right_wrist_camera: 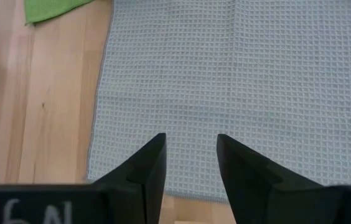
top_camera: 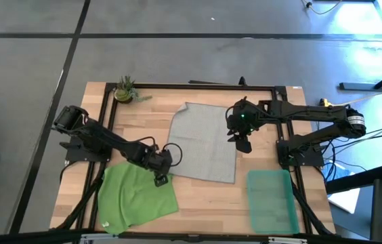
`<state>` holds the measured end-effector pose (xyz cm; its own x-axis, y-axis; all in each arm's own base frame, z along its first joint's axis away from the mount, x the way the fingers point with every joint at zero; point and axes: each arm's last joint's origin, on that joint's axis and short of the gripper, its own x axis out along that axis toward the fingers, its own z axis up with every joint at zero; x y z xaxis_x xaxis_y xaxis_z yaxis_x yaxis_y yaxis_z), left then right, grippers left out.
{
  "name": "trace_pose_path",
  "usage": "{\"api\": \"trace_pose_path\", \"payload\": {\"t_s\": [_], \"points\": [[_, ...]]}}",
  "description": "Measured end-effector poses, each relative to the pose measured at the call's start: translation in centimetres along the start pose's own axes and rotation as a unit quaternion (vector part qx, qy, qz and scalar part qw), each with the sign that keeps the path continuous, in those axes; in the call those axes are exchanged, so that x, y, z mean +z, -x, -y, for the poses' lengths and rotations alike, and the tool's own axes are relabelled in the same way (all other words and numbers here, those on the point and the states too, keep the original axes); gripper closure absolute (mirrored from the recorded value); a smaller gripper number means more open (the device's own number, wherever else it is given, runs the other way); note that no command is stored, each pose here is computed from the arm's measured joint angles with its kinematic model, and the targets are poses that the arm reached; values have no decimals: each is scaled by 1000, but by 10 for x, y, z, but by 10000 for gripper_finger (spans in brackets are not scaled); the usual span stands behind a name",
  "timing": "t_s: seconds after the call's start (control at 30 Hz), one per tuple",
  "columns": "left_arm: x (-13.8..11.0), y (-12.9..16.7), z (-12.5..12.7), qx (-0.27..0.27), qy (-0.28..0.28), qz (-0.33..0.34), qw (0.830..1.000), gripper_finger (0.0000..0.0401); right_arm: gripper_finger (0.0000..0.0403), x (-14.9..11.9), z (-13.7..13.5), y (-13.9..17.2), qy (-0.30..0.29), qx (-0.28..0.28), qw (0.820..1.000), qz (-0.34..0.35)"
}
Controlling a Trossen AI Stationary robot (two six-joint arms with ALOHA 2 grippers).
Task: Roll microfiber towels into tight, uniform cylinder then place into a basket
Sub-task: Fold the gray microfiber towel
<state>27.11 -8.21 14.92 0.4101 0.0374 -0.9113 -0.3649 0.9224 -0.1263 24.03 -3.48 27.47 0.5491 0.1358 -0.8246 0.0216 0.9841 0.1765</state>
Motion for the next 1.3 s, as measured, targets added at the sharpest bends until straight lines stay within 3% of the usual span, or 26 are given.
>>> {"api": "trace_pose_path", "payload": {"t_s": [0.07,0.27,0.47,0.93,1.3], "points": [[3,-2,-2,-6,18,2,1000,394,259,0,0,0,0,0,1000,0],[9,1,-9,-32,50,-19,998,399,259,0,-5,-1,12,6,1000,-3],[18,17,-19,-46,72,4,996,400,259,-1,-23,-11,66,32,997,-22],[27,30,-35,-42,97,18,994,401,259,-16,-60,-89,129,126,968,-177],[27,30,-35,-49,76,13,996,401,259,-32,-86,-138,142,118,953,-238]]}}
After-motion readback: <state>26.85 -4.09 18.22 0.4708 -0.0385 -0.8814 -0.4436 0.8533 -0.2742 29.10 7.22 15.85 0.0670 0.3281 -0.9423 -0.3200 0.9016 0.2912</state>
